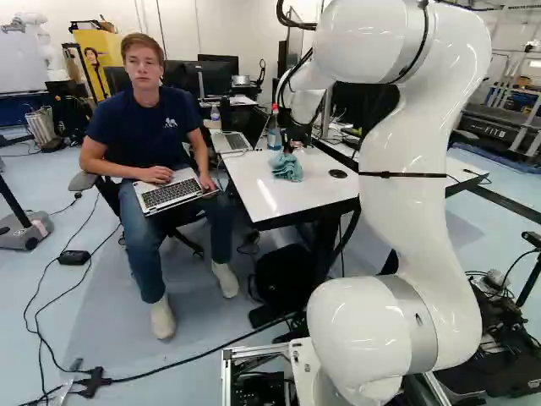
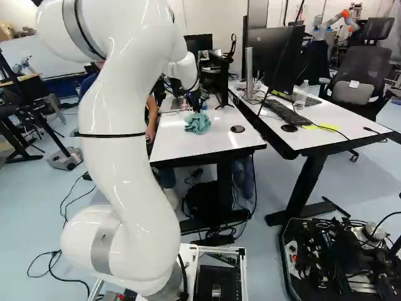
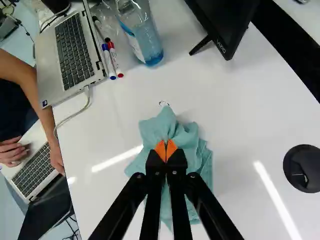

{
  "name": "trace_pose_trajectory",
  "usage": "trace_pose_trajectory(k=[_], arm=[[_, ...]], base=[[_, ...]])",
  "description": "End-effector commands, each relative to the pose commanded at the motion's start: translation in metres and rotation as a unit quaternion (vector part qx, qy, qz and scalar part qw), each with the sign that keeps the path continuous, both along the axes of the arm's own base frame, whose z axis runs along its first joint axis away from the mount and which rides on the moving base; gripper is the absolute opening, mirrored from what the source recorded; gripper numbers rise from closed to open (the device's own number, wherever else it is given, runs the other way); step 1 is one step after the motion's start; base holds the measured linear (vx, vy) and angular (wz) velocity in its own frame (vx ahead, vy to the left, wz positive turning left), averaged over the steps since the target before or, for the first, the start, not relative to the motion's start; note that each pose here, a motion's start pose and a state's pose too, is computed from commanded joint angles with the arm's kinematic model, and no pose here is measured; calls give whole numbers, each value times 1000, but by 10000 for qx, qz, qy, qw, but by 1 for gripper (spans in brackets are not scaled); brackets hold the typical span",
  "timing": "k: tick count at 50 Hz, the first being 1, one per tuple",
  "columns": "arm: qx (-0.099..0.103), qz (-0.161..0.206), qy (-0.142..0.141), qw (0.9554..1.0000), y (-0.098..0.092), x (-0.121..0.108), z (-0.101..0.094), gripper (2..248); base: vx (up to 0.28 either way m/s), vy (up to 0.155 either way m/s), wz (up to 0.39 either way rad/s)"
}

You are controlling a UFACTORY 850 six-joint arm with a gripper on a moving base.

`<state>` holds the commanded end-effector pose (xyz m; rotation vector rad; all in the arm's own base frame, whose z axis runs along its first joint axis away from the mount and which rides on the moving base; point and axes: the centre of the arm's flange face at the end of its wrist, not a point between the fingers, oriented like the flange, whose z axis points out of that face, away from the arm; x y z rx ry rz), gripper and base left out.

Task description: Clean the table with the green towel

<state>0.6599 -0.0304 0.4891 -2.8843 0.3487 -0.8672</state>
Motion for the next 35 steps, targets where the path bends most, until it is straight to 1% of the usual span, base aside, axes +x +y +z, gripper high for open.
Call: trace_pose_trajectory(k=[10, 18, 35], arm=[[-4, 7, -70, 10000, 0, 18, -2, 22], [-5, 9, -88, 10000, 0, 25, -4, 22], [0, 13, 7, 10000, 0, 39, -25, 22]], base=[[0, 0, 0], [0, 0, 0], [0, 0, 0]])
